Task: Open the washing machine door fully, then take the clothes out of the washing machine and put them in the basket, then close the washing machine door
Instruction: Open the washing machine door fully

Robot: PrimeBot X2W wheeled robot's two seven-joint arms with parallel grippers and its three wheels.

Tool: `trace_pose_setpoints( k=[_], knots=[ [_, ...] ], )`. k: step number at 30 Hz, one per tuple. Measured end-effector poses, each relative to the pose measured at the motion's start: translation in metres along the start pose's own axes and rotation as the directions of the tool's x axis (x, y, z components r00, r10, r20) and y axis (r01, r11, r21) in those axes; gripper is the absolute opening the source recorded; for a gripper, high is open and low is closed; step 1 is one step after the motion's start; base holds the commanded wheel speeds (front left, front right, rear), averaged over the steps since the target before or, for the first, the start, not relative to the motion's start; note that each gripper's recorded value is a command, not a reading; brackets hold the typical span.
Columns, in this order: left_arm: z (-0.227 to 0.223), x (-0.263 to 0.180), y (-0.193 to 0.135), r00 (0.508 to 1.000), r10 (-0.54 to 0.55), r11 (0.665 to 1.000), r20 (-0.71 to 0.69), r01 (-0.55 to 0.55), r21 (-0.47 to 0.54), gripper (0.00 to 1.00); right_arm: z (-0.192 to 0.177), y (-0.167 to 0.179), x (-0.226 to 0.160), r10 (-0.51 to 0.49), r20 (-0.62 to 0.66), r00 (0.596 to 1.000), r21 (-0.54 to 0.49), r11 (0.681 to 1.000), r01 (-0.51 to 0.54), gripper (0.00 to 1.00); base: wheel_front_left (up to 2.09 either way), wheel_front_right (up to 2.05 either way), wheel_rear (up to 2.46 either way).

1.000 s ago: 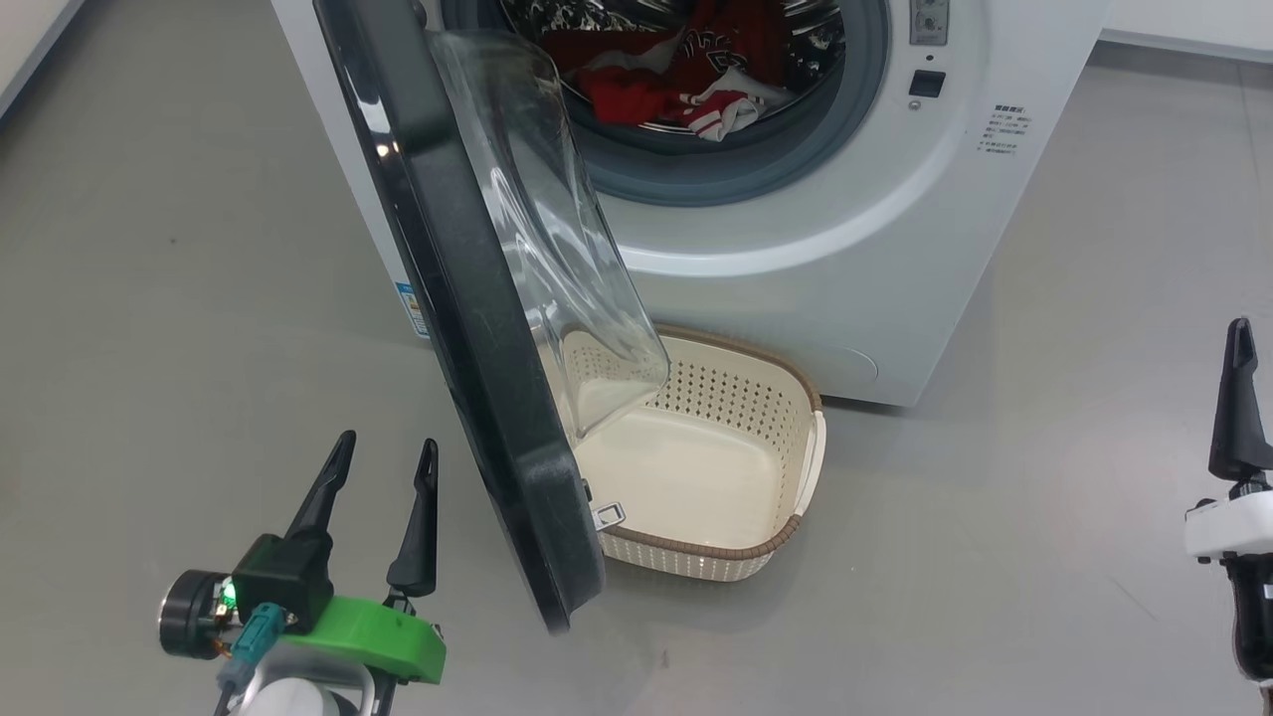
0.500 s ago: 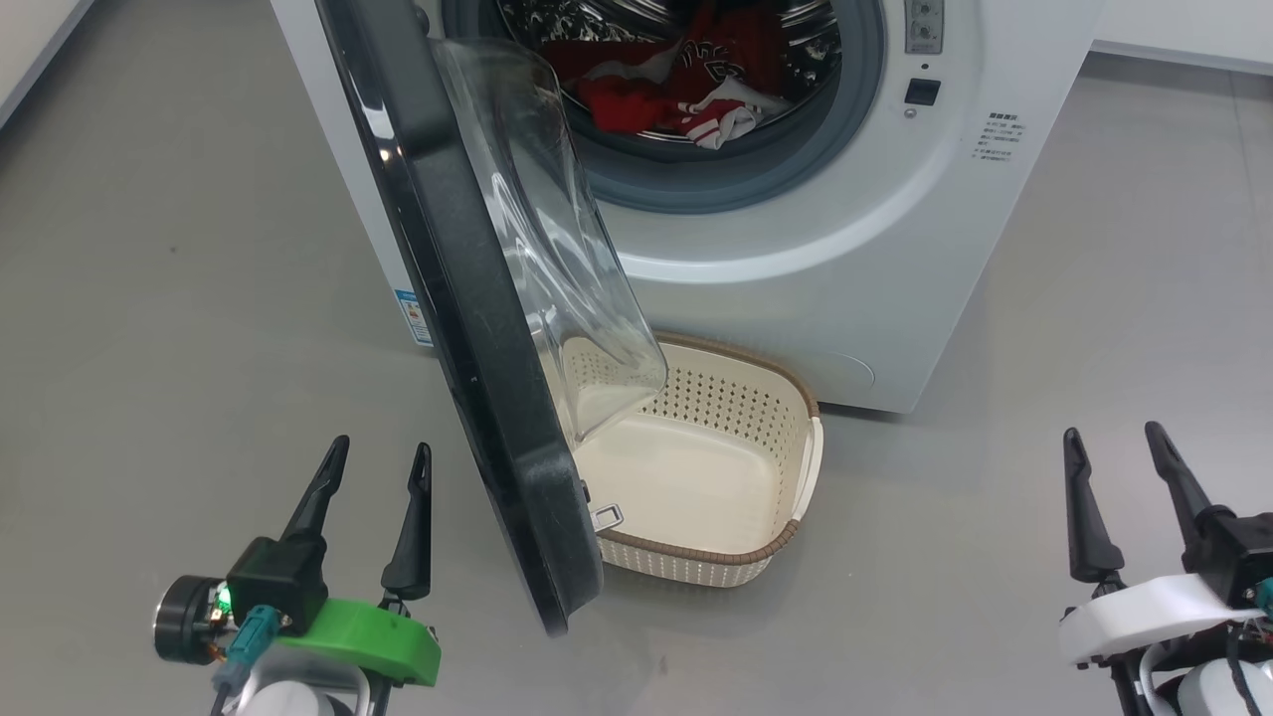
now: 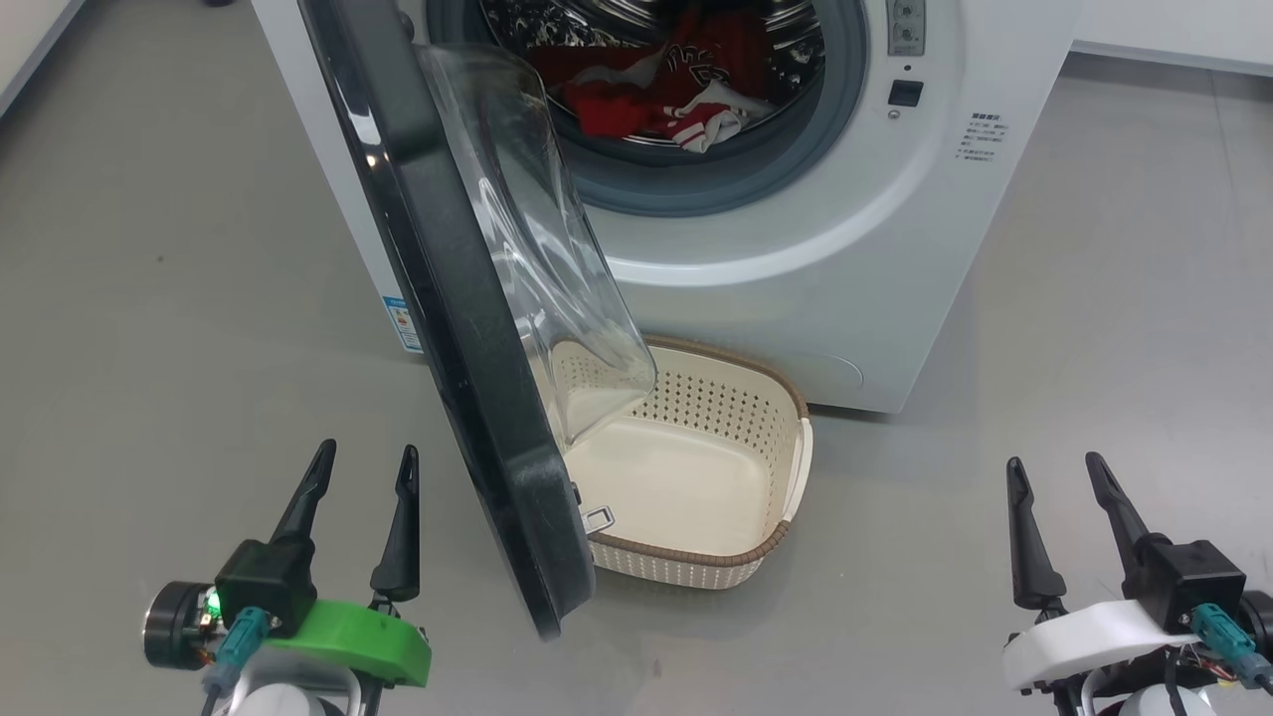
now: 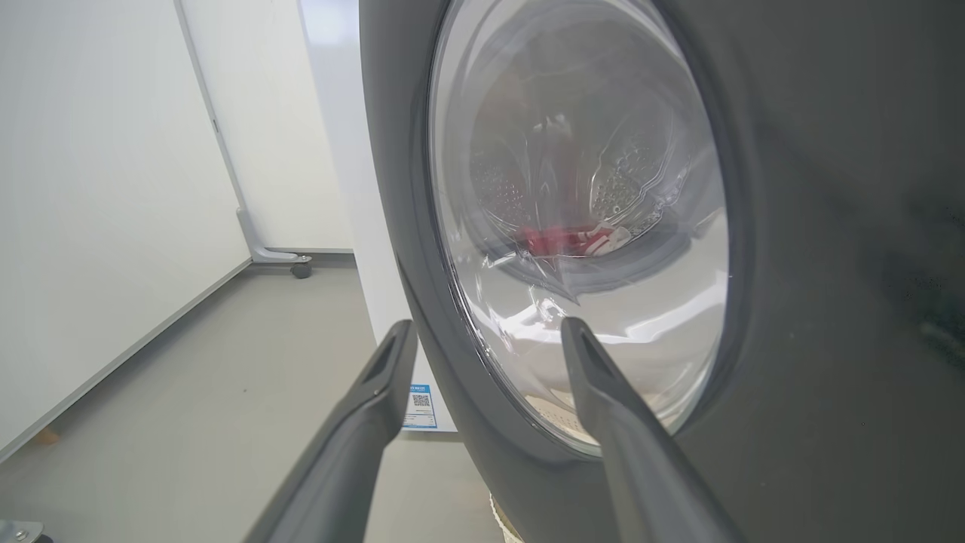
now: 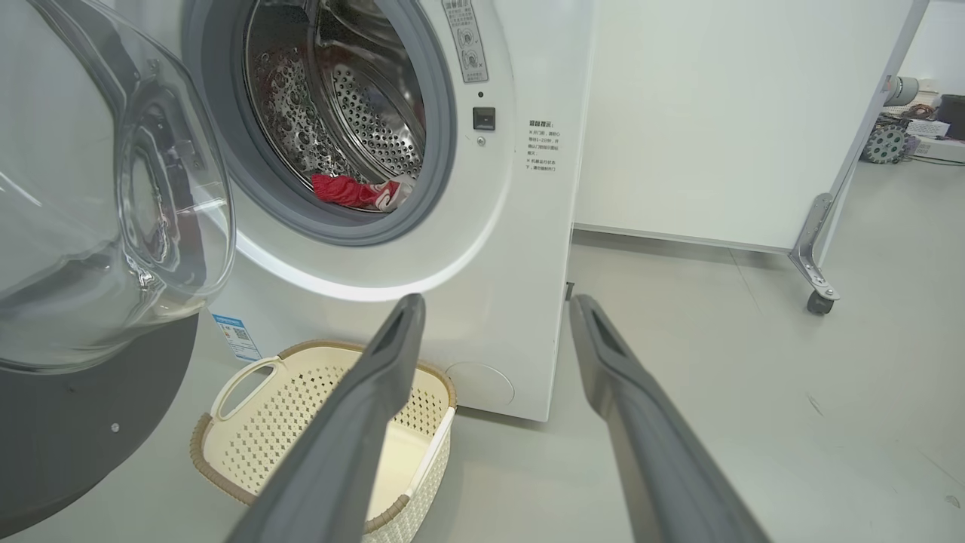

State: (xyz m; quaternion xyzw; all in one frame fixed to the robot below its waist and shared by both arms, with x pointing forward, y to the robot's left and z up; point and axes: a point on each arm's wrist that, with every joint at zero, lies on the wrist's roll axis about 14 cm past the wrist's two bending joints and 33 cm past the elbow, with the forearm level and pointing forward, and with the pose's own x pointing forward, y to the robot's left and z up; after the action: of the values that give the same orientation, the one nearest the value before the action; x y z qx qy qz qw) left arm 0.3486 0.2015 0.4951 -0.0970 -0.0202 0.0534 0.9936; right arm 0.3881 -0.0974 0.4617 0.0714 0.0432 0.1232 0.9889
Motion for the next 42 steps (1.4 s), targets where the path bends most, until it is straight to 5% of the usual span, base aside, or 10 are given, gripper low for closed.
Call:
trace_pose_setpoints(
  k=[24,25,27,28,42],
  knots=[
    [-0.002,-0.001,0.001,1.0,0.002,1.0,-0.007,-0.002,-0.001,1.0,0.004,0.003,-0.004,-0.026,0.021,0.999,-0.003,1.0,0.026,1.0,0.0,0.0,0.0],
    [-0.002,-0.001,0.001,1.0,0.002,1.0,-0.007,-0.002,-0.001,0.86,0.004,0.002,-0.004,-0.028,0.022,0.999,-0.003,1.0,0.028,1.0,0.0,0.0,0.0],
    [-0.002,-0.001,0.001,1.0,0.002,1.0,-0.007,-0.002,-0.001,0.14,0.005,0.001,-0.005,-0.032,0.022,0.999,-0.004,0.999,0.032,1.0,0.0,0.0,0.0],
    [-0.003,-0.002,0.001,1.0,0.002,1.0,-0.009,-0.002,-0.001,0.0,0.005,0.0,-0.005,-0.035,0.023,0.999,-0.004,0.999,0.035,1.0,0.0,0.0,0.0],
    [0.012,0.0,0.006,0.999,0.028,1.0,0.038,-0.028,0.009,0.0,0.01,-0.001,-0.006,-0.044,0.039,0.998,-0.015,0.999,0.044,1.0,0.0,0.0,0.0]
  ],
)
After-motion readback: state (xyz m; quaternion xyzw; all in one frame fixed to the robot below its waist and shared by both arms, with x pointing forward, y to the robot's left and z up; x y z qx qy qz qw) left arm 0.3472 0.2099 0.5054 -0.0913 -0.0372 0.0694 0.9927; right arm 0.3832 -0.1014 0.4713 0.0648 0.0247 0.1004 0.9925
